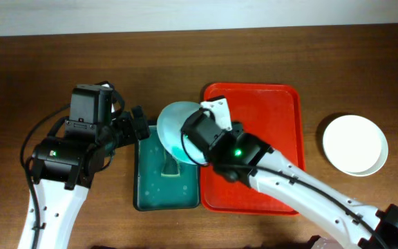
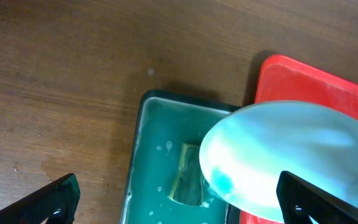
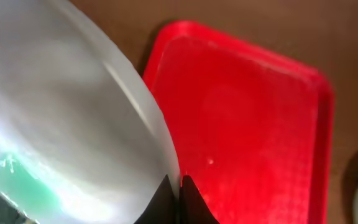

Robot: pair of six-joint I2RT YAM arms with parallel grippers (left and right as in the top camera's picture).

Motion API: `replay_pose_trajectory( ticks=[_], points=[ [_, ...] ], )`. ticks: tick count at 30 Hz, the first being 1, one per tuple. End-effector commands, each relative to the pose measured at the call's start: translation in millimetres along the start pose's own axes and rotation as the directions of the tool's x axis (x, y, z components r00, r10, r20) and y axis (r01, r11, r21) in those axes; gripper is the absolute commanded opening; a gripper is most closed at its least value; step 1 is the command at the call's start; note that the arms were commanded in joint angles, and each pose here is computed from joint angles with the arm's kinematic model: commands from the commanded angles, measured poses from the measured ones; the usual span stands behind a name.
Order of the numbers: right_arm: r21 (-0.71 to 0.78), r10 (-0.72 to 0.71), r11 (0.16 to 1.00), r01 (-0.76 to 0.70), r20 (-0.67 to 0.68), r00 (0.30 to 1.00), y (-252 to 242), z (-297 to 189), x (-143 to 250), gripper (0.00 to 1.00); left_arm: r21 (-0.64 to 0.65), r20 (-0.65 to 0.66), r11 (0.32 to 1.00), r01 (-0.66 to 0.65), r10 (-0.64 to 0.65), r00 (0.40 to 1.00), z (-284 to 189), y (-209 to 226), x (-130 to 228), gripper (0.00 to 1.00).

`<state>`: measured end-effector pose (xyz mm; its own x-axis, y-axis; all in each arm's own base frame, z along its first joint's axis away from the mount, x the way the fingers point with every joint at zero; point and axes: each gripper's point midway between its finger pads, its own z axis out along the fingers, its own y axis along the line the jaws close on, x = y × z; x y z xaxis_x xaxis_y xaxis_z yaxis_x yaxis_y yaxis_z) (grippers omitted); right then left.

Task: Clean dirty plates on tray and stack at the side
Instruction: 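Lift the plate with the right gripper and dip it into the basin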

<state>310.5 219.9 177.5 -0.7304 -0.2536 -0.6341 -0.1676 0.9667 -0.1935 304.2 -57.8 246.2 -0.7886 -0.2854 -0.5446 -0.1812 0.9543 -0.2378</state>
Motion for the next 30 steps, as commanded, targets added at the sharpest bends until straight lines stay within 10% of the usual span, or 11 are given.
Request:
replay_pose_trajectory(
  ticks=[1,30],
  points=[
    [0.146,-0.025,0.989,0.001,0.164,0.986,-14,-29,-27,0.04,0.006,0.019,1.0,0.003,-0.003,1.0,-6,0,-5,0.99],
    [0.295,-0.19,0.952,0.085,0.348,0.918,6,-83,-40,0.04,0.006,0.019,1.0,0.003,-0.003,1.0,-6,0,-5,0.99]
  ],
)
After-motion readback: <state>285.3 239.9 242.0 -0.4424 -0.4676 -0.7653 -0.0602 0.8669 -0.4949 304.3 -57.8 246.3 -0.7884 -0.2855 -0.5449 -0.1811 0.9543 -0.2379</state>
